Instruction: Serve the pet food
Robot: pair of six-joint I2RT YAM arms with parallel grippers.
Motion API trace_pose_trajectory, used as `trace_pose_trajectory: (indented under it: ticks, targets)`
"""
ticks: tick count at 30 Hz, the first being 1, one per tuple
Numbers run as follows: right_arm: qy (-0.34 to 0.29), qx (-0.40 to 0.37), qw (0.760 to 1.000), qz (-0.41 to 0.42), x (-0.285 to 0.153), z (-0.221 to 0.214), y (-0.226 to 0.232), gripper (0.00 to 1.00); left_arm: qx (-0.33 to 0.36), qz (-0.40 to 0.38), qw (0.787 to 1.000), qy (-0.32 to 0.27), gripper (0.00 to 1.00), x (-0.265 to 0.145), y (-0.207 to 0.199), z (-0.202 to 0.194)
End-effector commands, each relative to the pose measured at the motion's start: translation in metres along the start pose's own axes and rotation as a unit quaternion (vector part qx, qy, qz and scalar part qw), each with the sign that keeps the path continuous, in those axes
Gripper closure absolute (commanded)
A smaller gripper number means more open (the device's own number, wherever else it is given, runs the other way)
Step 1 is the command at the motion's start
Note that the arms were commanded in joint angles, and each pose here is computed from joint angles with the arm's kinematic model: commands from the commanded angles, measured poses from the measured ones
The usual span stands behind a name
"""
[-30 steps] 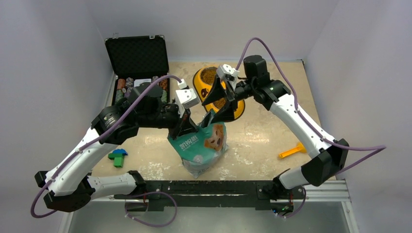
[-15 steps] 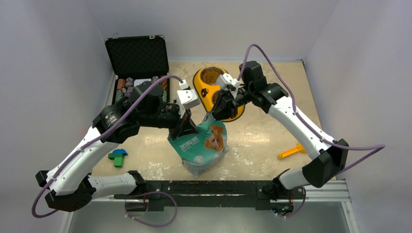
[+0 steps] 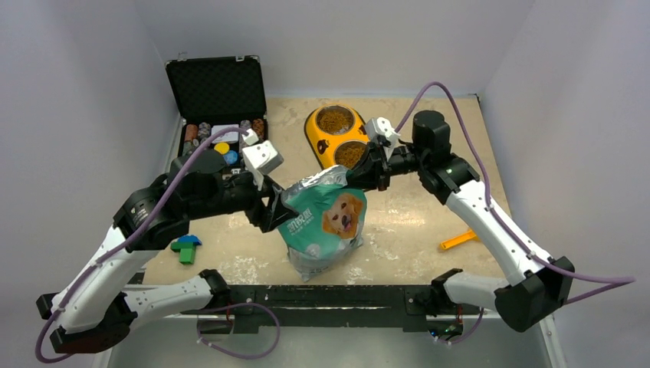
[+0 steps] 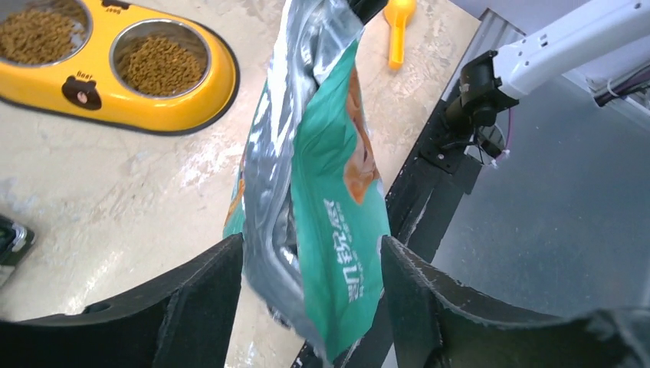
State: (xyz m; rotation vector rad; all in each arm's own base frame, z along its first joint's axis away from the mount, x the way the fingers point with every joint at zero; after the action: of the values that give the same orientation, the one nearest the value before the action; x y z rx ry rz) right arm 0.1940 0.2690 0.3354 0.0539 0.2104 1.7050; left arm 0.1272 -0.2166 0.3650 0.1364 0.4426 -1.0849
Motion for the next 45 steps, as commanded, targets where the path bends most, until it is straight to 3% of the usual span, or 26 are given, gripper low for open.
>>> trace_pose_trajectory:
  ticks: [1,4,8,11,13,15,18,20,23,29,33,36,40,42,45]
  targets:
    - [-0.022,0.000,0.994,-0.104,-0.016,0.018,-0.013,1.00,-0.035,0.058,0.998,0.004,0.29,0.003,0.018,-0.007]
    - [-0.028,0.004,0.988,-0.149,-0.023,0.015,-0.016,1.00,-0.057,0.092,0.994,0.000,0.28,0.001,0.027,-0.009]
    - [-0.027,0.017,0.986,-0.165,-0.027,0.009,-0.013,1.00,-0.090,0.079,0.993,-0.014,0.32,0.010,0.022,-0.009]
    - [-0.026,0.026,0.986,-0.161,-0.027,0.005,-0.009,1.00,-0.102,0.050,0.994,0.000,0.46,0.022,0.014,-0.014]
    - [-0.024,0.026,0.985,-0.169,-0.029,0.003,-0.009,0.99,-0.098,0.042,0.994,0.011,0.63,0.023,0.012,-0.015]
    - [-0.015,0.015,0.986,-0.168,-0.030,-0.002,-0.006,0.79,-0.084,0.047,0.995,0.016,0.81,0.021,0.014,-0.016]
    - [-0.001,-0.013,0.989,-0.149,-0.030,-0.008,0.002,0.52,-0.053,0.047,0.997,0.004,0.93,0.014,0.015,-0.011]
    - [0.007,-0.026,0.991,-0.131,-0.029,-0.010,0.006,0.47,-0.031,0.043,0.999,-0.012,0.99,0.009,0.014,-0.005]
    - [0.006,-0.040,0.995,-0.096,-0.025,-0.003,0.011,0.46,-0.005,0.036,0.999,-0.032,1.00,0.002,0.012,0.002]
    - [-0.003,-0.040,0.998,-0.042,-0.016,0.021,0.012,0.51,0.023,0.024,0.998,-0.057,0.97,-0.007,0.007,0.009]
    - [-0.014,-0.044,0.998,-0.046,-0.018,0.033,0.015,0.56,0.012,0.009,0.999,-0.048,0.64,-0.005,0.002,0.001]
    - [-0.013,-0.043,0.998,-0.042,-0.020,0.035,0.025,0.62,-0.004,-0.007,0.999,-0.041,0.54,0.001,-0.003,-0.004]
    - [-0.013,-0.047,0.998,-0.045,-0.024,0.031,0.037,0.84,-0.011,-0.041,0.998,-0.056,0.55,0.006,-0.013,0.006]
    - [-0.014,-0.053,0.997,-0.053,-0.027,0.030,0.042,0.98,-0.010,-0.050,0.997,-0.058,0.66,0.008,-0.016,0.010]
    - [-0.012,-0.057,0.996,-0.073,-0.030,0.027,0.040,1.00,-0.006,-0.055,0.997,-0.048,0.81,0.007,-0.017,0.007]
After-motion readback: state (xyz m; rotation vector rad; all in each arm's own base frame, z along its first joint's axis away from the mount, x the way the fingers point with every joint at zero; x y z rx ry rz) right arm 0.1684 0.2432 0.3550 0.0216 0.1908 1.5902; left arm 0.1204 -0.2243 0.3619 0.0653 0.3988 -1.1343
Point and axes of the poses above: each gripper's point midway between its finger pads, its own x axis out along the fingers, its own y axis along the line the jaws close on, z = x × y, the point moved 1 cm from there along -x, back along the fingers, and after that the axes turned 6 degrees about x, right-handed, at the moved point
